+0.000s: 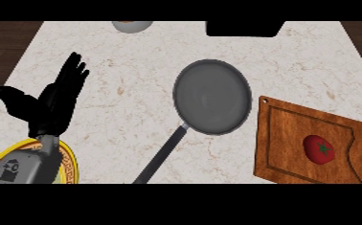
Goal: Pick the tomato from the cutting board and place it in the pan
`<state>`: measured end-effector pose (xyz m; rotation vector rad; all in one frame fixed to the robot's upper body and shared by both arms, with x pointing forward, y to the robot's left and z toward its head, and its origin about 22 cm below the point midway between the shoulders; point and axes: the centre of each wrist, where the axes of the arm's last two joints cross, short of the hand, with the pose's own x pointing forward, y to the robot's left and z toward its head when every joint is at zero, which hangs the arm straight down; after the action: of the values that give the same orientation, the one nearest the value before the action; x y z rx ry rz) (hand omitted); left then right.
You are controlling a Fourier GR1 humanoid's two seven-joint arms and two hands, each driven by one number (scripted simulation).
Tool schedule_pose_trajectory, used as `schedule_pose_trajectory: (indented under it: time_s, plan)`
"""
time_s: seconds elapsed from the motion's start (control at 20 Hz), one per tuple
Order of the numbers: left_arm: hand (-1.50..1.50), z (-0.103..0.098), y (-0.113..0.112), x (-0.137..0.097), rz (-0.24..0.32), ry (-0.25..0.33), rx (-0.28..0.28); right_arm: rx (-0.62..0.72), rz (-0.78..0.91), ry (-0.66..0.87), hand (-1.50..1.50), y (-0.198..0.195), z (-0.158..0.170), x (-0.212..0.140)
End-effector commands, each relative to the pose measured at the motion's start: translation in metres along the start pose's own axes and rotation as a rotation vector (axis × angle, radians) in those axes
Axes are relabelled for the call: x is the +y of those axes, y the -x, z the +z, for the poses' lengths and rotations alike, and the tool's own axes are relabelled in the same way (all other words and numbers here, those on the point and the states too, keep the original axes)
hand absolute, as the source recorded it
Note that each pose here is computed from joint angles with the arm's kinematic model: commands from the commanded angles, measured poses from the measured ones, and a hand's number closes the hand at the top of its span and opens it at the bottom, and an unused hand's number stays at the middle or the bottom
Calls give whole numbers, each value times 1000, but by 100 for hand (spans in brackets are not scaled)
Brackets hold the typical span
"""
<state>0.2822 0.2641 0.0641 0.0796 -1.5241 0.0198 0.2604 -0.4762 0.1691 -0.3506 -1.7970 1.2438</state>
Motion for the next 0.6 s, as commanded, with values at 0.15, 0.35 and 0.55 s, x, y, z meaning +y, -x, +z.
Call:
schedule_pose_trajectory:
  time_s: [0.15, 0.35, 0.55]
  plan:
    - [0, 2, 4, 0, 3, -3, 19, -49, 143, -269, -150, -16, -39, 11]
    - [0, -3, 6, -2, -1, -4, -9, 33, 218, -525, -150, -14, -27, 25]
    - [0, 11, 2, 10, -2, -14, 12, 60, 283, -653, -150, -16, -33, 47]
